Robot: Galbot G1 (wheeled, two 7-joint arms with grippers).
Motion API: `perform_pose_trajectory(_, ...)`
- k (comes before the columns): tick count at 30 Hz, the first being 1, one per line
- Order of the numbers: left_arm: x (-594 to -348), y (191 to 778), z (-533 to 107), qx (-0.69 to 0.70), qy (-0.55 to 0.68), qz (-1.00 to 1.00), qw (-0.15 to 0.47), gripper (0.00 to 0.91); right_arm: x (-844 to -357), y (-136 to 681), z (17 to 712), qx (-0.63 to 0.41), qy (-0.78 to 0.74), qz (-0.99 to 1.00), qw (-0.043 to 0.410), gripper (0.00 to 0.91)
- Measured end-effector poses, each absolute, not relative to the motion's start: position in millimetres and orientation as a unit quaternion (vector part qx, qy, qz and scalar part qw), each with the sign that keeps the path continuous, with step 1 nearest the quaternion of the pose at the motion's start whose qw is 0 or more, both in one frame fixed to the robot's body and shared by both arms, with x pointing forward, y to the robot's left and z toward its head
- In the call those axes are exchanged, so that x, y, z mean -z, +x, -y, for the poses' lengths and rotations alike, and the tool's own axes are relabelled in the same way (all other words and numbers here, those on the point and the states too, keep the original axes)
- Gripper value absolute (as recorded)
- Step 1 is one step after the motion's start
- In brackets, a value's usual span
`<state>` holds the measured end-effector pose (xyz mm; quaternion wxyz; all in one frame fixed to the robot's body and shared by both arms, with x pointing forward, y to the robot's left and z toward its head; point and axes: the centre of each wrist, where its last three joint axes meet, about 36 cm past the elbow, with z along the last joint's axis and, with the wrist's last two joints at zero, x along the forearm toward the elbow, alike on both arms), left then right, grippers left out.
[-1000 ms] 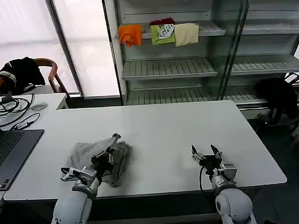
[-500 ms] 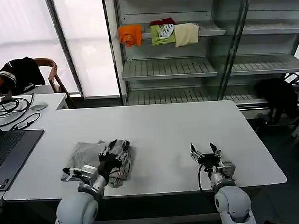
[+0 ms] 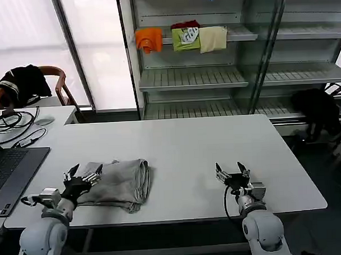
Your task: Fold and organize the clothes.
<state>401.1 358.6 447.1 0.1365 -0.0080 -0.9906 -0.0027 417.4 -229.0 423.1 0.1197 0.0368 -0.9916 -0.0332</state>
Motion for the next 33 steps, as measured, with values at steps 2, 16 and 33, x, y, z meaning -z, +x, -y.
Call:
perform_pose_trajectory(2, -440, 403, -368, -0.004, 0.003, 0.989, 0.145, 0.907, -422, 417, 229, 0.032, 0.038, 0.992, 0.120, 0.907)
perform_pose_trajectory(16, -411, 408, -393, -0.026, 0.029, 0.983, 0.181, 0.907, -423, 416, 234, 0.027, 0.035, 0.992, 0.117, 0.907)
perform_pose_trajectory(33, -405, 398, -391, -0.067, 0.012, 0.976, 0.205, 0.020, -424, 422, 232, 0.027, 0.035, 0.992, 0.114, 0.907)
